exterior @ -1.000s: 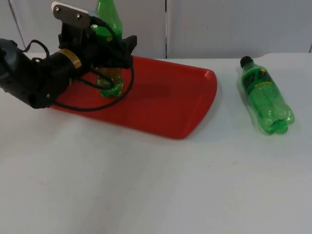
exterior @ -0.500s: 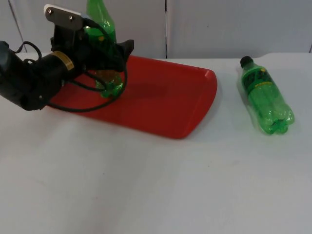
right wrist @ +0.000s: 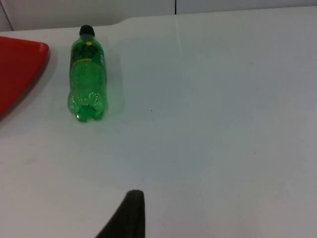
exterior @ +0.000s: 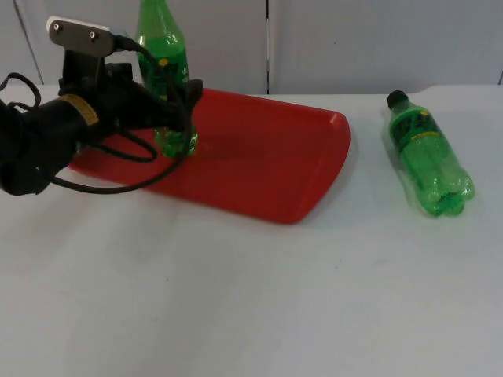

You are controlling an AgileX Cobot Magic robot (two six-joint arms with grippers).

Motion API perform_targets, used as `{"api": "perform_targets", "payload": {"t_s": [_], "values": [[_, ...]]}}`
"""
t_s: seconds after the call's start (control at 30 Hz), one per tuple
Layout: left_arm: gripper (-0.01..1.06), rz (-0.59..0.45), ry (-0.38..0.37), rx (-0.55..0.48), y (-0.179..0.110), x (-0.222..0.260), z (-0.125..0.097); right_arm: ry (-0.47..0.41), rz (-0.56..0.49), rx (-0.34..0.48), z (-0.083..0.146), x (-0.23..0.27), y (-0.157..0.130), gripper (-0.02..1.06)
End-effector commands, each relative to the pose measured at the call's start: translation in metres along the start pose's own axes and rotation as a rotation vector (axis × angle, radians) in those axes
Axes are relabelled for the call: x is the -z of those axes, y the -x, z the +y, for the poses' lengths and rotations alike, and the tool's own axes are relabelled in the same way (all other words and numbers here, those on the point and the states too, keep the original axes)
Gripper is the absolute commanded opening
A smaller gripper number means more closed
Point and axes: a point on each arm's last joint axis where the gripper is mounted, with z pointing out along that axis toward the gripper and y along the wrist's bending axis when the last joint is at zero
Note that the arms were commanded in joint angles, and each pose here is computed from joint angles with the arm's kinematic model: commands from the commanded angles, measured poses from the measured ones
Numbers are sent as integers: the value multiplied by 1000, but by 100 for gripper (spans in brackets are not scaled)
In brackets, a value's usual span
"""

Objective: Place the bottle upright on the tray.

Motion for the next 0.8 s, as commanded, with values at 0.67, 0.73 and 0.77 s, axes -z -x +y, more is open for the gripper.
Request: {"api": "perform_targets", "payload": {"t_s": [0.67,0.73,0.77], "values": [[105,76,8,100,108,95,-23,-2,-1,-2,0,-1,-1,104],[105,91,46,122,125,106,-22,-2,-1,-2,0,-1,-1,104],[105,101,69,126,134,113,-22,-2,-1,-2,0,-1,-1,104]]}}
